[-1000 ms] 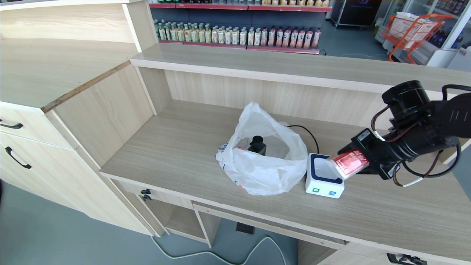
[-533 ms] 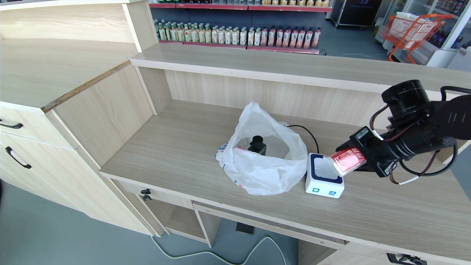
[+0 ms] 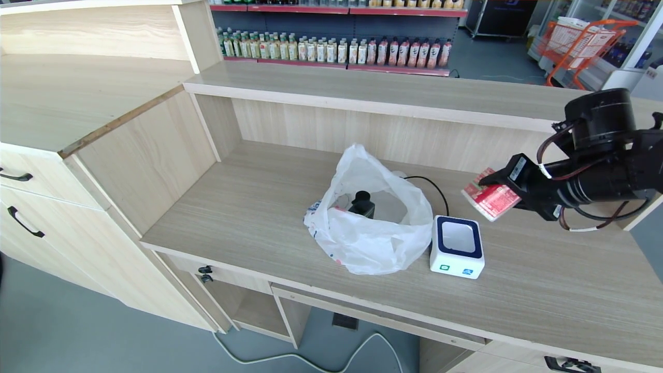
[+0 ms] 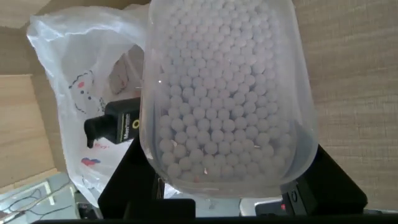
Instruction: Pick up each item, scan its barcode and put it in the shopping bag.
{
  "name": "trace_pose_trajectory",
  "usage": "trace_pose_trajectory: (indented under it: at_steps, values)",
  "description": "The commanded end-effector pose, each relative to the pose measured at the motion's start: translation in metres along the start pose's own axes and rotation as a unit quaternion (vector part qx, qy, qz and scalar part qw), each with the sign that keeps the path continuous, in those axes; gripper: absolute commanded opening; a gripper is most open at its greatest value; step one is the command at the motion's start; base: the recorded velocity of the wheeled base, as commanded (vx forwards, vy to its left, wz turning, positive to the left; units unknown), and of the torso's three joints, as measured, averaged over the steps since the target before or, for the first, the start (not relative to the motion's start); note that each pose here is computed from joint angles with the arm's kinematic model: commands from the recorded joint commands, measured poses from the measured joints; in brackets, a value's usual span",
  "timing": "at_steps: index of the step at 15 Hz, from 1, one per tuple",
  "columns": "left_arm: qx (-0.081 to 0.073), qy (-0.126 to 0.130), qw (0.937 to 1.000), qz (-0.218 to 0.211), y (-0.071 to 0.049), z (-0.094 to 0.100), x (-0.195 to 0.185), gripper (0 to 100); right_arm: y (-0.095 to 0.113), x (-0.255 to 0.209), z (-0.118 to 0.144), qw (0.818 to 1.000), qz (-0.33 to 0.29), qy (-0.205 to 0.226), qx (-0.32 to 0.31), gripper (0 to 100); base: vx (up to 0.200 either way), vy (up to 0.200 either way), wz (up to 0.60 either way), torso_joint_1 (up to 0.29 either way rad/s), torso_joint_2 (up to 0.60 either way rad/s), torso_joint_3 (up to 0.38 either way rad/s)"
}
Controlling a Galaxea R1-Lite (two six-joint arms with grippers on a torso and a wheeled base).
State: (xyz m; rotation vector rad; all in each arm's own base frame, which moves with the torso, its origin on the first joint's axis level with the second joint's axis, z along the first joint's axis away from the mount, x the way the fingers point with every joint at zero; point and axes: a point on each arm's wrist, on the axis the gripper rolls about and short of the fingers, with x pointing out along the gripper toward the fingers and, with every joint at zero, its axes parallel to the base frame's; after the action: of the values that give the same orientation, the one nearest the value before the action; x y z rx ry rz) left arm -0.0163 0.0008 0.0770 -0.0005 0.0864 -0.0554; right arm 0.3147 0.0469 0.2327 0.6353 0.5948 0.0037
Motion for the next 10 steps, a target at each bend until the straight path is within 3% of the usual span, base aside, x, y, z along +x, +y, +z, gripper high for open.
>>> trace_pose_trajectory:
  at_steps: [1, 3, 5, 10]
  values:
    - [0.0, 0.0, 1.0, 0.0, 0.0, 0.0, 0.0, 100, 0.002, -0.026, 0.0, 0.98, 0.045, -0.108, -0.161, 0, 0.0, 0.0, 0.0, 0.0, 0.0, 0.0]
    - [0.0, 0.0, 1.0, 0.0, 0.0, 0.0, 0.0, 100, 0.007, -0.035, 0.005, 0.921, 0.061, -0.209, -0.324, 0, 0.0, 0.0, 0.0, 0.0, 0.0, 0.0]
    - [0.0, 0.0, 1.0, 0.0, 0.0, 0.0, 0.0, 100, 0.009, -0.043, 0.006, 0.878, 0.06, -0.266, -0.392, 0, 0.0, 0.0, 0.0, 0.0, 0.0, 0.0]
    - [0.0, 0.0, 1.0, 0.0, 0.0, 0.0, 0.0, 100, 0.007, -0.048, 0.004, 0.841, 0.048, -0.3, -0.448, 0, 0.0, 0.0, 0.0, 0.0, 0.0, 0.0]
